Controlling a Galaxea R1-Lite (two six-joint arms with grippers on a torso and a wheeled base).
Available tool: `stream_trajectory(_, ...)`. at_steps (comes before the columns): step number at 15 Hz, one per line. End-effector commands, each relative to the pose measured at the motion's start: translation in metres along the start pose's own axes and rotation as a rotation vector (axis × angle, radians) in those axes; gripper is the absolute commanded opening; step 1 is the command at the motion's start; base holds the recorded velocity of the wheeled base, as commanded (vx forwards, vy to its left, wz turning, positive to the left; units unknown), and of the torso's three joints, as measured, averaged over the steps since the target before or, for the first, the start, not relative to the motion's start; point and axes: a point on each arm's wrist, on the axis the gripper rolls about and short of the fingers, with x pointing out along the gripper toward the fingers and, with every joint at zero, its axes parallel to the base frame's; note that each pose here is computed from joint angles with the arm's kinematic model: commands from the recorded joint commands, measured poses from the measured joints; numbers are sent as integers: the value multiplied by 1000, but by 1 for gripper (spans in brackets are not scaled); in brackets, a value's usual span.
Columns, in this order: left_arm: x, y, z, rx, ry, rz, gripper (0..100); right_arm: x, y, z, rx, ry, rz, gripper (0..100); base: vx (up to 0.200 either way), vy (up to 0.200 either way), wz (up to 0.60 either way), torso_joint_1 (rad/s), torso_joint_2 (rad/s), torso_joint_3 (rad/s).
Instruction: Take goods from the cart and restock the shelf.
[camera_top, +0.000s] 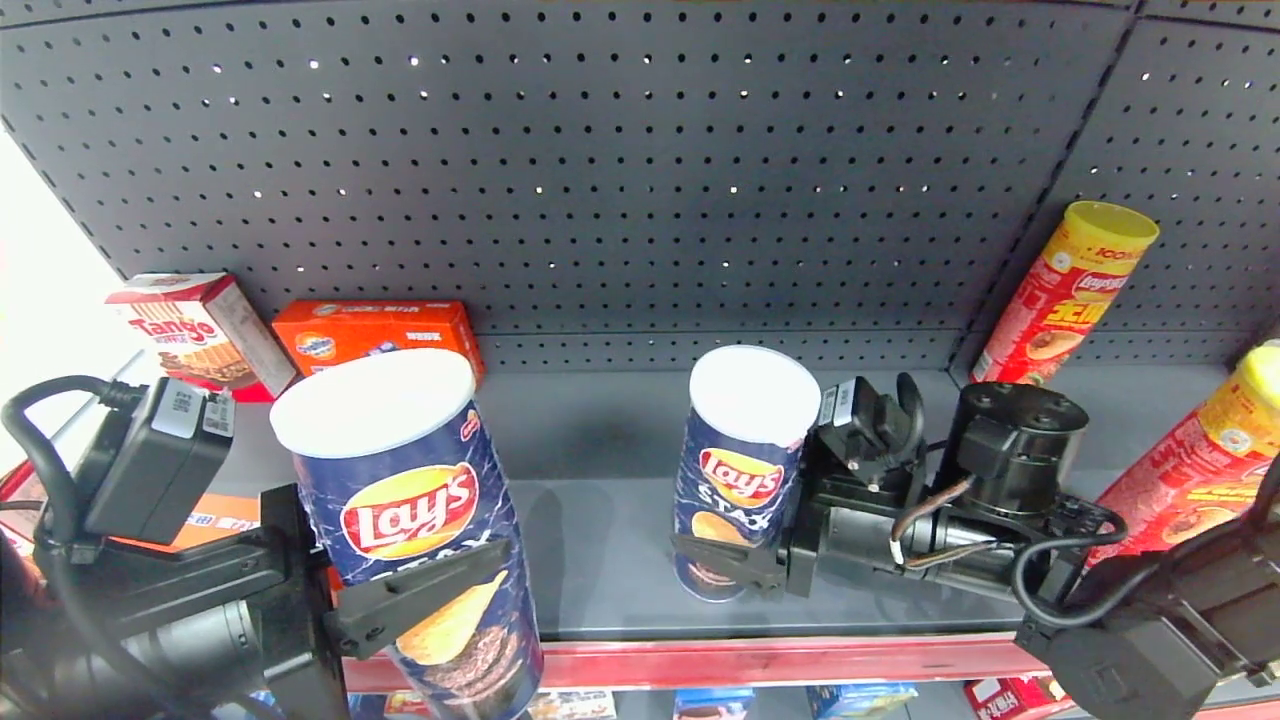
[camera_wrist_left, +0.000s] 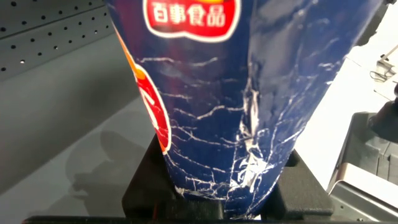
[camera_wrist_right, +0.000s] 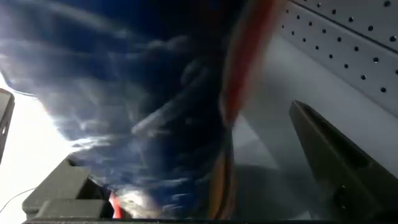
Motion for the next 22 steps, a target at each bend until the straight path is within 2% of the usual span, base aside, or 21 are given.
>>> stream_trajectory(1,0,0,0,1,-3,0,0,-17,7,10,-7,-5,-20,100,0,0,0,0,0,0)
stream_trajectory(5,0,0,1,3,-7,0,0,-49,21,10,13,34,-58,100,0,0,0,0,0,0)
stream_trajectory(14,-1,0,1,5,-11,0,0,-51,8,-1,29,86,-167,100,0,0,0,0,0,0)
stream_trajectory(19,-1,0,0,5,-9,0,0,-53,-2,0,24,86,-216,100,0,0,0,0,0,0)
stream_trajectory(22,-1,0,0,5,-9,0,0,-56,3,3,20,79,-208,100,0,0,0,0,0,0)
